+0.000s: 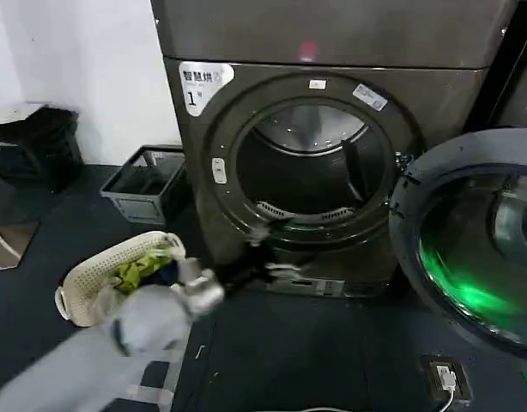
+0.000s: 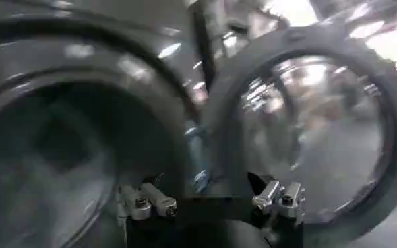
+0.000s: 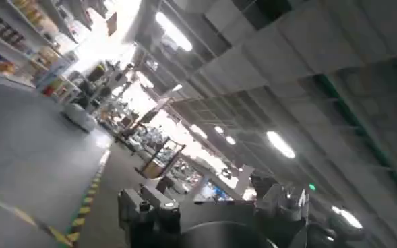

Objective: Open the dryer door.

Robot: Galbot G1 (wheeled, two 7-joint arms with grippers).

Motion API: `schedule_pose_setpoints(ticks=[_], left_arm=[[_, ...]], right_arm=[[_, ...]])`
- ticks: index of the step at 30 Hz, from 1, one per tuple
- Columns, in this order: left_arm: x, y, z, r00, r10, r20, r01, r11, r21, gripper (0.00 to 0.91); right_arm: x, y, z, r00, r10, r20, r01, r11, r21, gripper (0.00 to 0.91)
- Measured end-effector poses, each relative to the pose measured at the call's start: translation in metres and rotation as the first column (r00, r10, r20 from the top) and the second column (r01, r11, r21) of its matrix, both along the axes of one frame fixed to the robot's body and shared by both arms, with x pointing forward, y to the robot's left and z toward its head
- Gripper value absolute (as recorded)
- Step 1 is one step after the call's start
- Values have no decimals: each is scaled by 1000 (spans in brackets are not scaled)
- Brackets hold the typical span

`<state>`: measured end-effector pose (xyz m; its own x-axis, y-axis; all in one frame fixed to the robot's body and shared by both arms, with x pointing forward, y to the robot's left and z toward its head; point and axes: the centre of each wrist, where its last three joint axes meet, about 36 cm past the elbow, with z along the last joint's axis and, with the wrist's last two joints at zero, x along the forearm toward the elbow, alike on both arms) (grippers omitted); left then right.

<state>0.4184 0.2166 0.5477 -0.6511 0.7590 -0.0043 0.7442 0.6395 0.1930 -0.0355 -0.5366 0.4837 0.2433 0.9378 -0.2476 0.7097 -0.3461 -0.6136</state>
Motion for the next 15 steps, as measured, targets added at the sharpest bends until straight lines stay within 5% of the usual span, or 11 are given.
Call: schedule_pose_setpoints(ticks=[8, 11, 15], left_arm=[[-17, 58, 8, 954, 284, -95, -267, 950, 164, 907], [-24, 75, 14, 901, 404, -154, -370, 905, 209, 907], [-25, 100, 26, 779, 568, -266, -488, 815, 312, 907]], right_arm=[[8, 1, -11, 999, 29, 21, -30, 999, 43, 907], [14, -6, -10, 998, 55, 30, -57, 998, 38, 907], [17, -11, -13, 996, 80, 34, -81, 996, 30, 907]])
